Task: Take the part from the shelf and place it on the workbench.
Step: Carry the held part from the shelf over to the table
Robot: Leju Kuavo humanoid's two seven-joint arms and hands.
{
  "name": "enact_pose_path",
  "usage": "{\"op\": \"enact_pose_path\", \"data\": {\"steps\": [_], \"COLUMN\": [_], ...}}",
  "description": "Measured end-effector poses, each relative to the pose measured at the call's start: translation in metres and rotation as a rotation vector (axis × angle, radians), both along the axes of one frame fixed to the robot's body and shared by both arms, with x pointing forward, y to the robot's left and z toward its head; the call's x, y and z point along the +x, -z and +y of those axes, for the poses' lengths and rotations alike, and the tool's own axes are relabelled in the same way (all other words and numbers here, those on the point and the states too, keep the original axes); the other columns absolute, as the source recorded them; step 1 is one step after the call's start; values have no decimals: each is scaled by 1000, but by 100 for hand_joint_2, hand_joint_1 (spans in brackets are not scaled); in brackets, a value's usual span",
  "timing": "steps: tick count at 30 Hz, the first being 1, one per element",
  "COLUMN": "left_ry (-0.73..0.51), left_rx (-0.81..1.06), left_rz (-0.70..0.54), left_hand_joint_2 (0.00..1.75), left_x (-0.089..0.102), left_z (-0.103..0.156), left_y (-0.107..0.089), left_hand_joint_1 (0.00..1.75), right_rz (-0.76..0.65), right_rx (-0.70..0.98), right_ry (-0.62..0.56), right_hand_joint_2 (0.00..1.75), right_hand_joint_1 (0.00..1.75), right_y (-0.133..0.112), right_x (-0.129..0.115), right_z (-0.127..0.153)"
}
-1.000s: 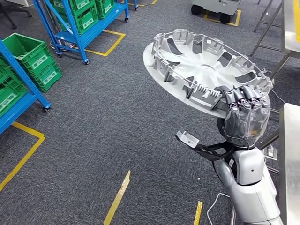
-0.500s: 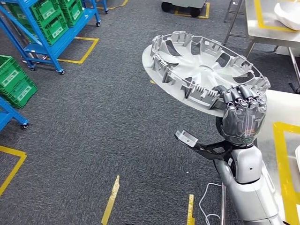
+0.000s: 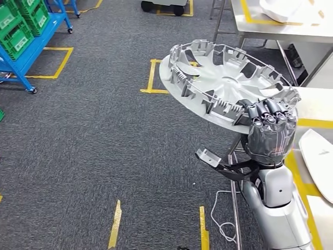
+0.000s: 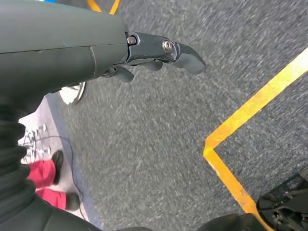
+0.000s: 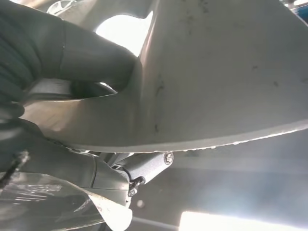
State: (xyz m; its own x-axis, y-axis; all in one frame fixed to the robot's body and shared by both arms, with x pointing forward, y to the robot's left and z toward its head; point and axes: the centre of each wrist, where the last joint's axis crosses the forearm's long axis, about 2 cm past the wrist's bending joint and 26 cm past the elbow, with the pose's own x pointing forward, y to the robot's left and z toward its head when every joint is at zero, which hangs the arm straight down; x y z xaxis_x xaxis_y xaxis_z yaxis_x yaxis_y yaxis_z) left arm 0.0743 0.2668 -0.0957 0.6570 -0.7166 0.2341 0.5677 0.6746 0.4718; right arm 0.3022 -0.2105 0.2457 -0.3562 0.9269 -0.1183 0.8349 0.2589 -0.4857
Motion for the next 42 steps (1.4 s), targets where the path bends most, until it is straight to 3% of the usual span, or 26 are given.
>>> {"op": "enact_pose_path", "data": {"steps": [42], "left_ry": [10], "left_rx": [-1], "left_rz": [-3], "left_hand_joint_2": [175], "left_x": [6], "left_z": [1], "left_y": [0], "left_hand_joint_1": [0], "right_rz": [-13], "right_rx": [-28], "right_ry": [17], "right_hand_joint_2": [175], "right_hand_joint_1": [175], "right_y": [-2], "right_x": [5], "right_z": [-2]}}
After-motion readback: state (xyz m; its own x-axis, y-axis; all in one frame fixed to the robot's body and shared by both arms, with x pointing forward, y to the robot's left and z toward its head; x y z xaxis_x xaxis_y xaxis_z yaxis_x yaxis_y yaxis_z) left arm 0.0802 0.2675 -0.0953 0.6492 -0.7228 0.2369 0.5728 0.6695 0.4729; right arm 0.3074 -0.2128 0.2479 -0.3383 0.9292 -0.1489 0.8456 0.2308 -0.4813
